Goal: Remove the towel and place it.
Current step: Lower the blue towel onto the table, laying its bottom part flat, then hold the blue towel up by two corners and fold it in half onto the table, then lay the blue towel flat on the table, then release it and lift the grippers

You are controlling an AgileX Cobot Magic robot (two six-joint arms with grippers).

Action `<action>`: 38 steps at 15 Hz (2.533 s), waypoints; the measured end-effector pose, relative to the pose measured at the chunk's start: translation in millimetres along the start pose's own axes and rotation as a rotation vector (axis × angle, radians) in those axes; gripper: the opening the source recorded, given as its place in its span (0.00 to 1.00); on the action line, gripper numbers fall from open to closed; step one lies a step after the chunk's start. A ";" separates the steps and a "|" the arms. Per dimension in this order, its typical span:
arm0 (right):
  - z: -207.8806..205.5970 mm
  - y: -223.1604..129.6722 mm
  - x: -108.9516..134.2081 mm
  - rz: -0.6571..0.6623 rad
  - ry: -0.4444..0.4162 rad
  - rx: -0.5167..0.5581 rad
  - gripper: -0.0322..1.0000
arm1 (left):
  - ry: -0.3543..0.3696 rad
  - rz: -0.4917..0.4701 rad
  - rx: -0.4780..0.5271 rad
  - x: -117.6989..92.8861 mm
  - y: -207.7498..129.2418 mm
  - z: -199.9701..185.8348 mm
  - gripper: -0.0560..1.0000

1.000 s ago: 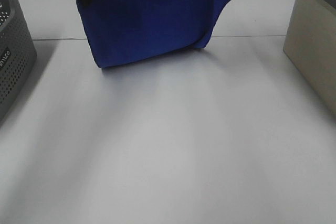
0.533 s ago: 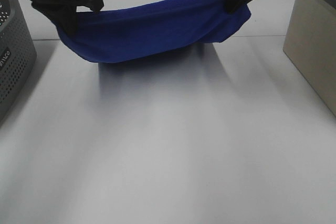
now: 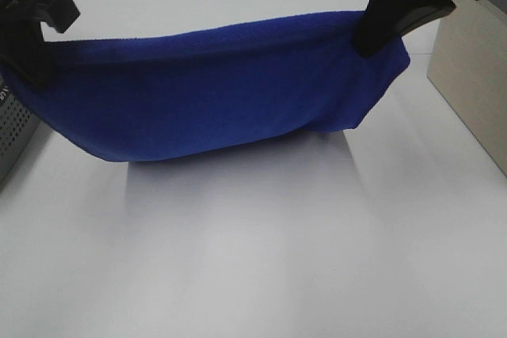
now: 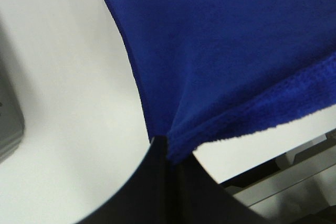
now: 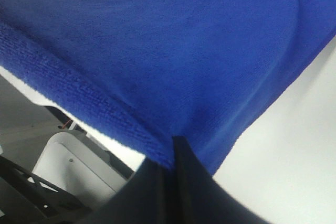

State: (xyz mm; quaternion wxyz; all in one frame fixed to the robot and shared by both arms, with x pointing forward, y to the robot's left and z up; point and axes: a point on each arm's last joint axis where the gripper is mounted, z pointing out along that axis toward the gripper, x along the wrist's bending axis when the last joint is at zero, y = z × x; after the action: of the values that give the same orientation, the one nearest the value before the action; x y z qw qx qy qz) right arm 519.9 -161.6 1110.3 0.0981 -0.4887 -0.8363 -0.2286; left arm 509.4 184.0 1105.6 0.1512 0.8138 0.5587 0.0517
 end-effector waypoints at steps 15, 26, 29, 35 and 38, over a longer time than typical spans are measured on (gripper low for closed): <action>-175.6 -62.2 105.8 -0.272 0.057 -0.581 0.03 | -0.125 -0.052 -0.677 -20.6 -64.7 -206.3 0.05; -73.5 119.9 -9.8 -0.391 -0.486 -0.953 0.03 | 0.378 0.139 -0.953 18.1 133.9 -66.2 0.05; -99.9 167.7 -12.8 -0.423 -0.565 -1.272 0.03 | 0.438 0.248 -1.260 11.2 192.1 -76.4 0.05; -114.3 172.7 -32.4 -0.366 -0.492 -1.155 0.03 | 0.504 0.179 -1.298 3.1 220.5 -83.1 0.05; -61.9 153.1 -63.7 -0.264 -0.368 -0.721 0.03 | 0.431 0.172 -0.768 -17.8 199.7 -12.1 0.05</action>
State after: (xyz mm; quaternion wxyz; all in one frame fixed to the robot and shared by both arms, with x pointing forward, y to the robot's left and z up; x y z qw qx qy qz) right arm 680.3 -176.4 1183.7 -0.2603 -0.4130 -0.7619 -0.4257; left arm 678.2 104.0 1179.3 0.3174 0.7129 0.4481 0.4362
